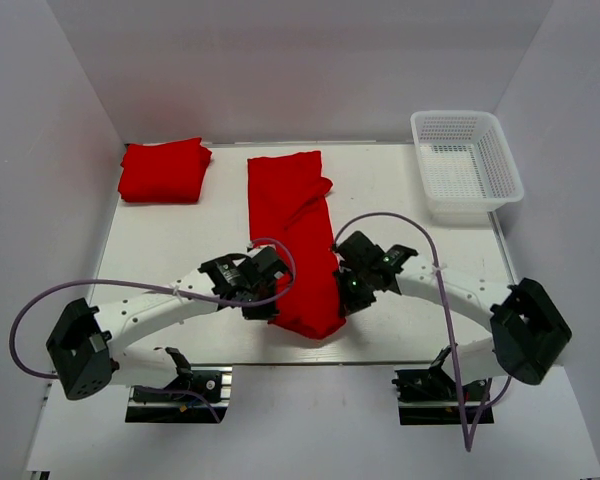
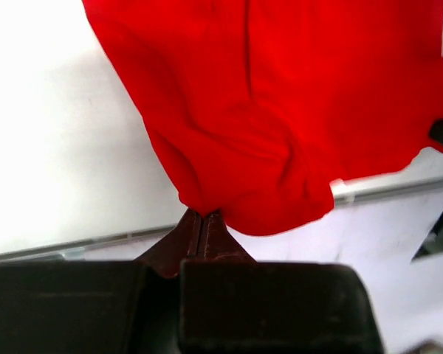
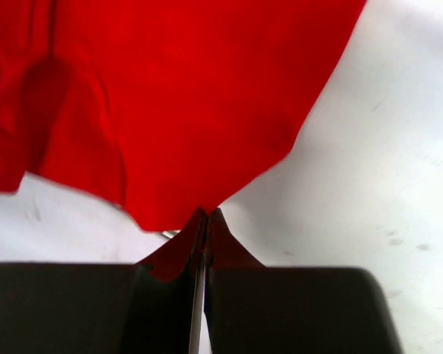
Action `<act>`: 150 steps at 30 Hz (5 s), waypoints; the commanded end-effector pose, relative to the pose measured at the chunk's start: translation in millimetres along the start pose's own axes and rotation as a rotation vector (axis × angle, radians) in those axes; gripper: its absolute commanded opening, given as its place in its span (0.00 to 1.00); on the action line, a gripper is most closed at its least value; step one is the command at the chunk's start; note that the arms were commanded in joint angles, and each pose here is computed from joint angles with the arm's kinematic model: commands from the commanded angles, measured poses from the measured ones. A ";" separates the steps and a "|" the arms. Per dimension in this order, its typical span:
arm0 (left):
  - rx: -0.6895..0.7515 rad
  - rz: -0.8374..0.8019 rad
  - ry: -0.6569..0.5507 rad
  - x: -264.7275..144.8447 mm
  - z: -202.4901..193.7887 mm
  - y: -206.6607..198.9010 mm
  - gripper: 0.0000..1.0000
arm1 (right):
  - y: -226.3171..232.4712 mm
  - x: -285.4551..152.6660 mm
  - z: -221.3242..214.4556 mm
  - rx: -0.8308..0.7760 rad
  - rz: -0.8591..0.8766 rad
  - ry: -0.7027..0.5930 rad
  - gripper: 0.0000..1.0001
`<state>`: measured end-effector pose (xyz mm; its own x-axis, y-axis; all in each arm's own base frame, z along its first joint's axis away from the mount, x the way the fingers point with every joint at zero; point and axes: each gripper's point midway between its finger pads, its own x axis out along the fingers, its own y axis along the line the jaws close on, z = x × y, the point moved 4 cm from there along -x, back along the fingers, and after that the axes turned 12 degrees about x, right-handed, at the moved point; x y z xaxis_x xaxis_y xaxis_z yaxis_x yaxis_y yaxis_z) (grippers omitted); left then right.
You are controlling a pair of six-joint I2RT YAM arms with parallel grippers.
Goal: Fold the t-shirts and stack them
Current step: Grab the bottom of the folded rectangular tshirt with both arms, then fold the folded rectangular tshirt in 1/3 of the way, then grab one side of the 2/3 rectangular tshirt with both arms
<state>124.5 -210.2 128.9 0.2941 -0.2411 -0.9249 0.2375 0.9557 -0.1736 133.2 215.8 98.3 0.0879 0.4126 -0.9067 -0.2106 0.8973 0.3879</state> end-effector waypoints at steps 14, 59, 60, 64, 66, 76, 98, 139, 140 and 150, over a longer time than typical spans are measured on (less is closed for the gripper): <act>0.029 0.171 -0.172 17.0 108.9 32.1 0.00 | 2.5 -4.4 113.5 0.012 -0.120 -0.105 0.00; 0.280 0.075 -0.537 69.9 255.7 98.9 0.00 | -5.8 21.6 281.2 0.025 -0.002 -0.313 0.00; 0.272 0.081 -0.533 74.3 256.6 103.4 0.00 | -4.9 19.5 287.5 0.022 0.000 -0.329 0.00; 0.272 0.092 -0.511 79.7 261.2 108.4 0.00 | -10.2 22.4 295.4 0.018 0.001 -0.346 0.00; 0.265 0.090 -0.500 82.1 262.2 112.2 0.04 | -10.1 22.9 299.2 0.019 0.011 -0.347 0.07; 0.199 0.131 -0.493 62.5 264.4 125.7 1.00 | -6.4 2.3 312.4 -0.010 0.027 -0.391 0.90; 0.185 -0.151 -0.428 43.3 139.9 98.8 1.00 | -25.0 -8.9 176.2 0.067 0.092 -0.315 0.90; 0.269 -0.252 -0.397 105.7 113.3 98.3 0.00 | -29.1 56.4 152.1 0.112 0.093 -0.121 0.00; 0.258 -0.255 -0.402 101.4 113.8 97.2 0.00 | -28.7 52.1 153.2 0.109 0.088 -0.135 0.00; 0.058 -0.185 -0.341 56.6 62.2 105.5 0.00 | -51.0 23.4 102.3 0.149 -0.023 -0.084 0.00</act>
<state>243.3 -142.6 72.6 0.5363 -0.4962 -0.6828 0.4307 0.8566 -0.2842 266.0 215.1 72.1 0.1967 0.4656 -0.8629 -0.0907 0.8849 0.4569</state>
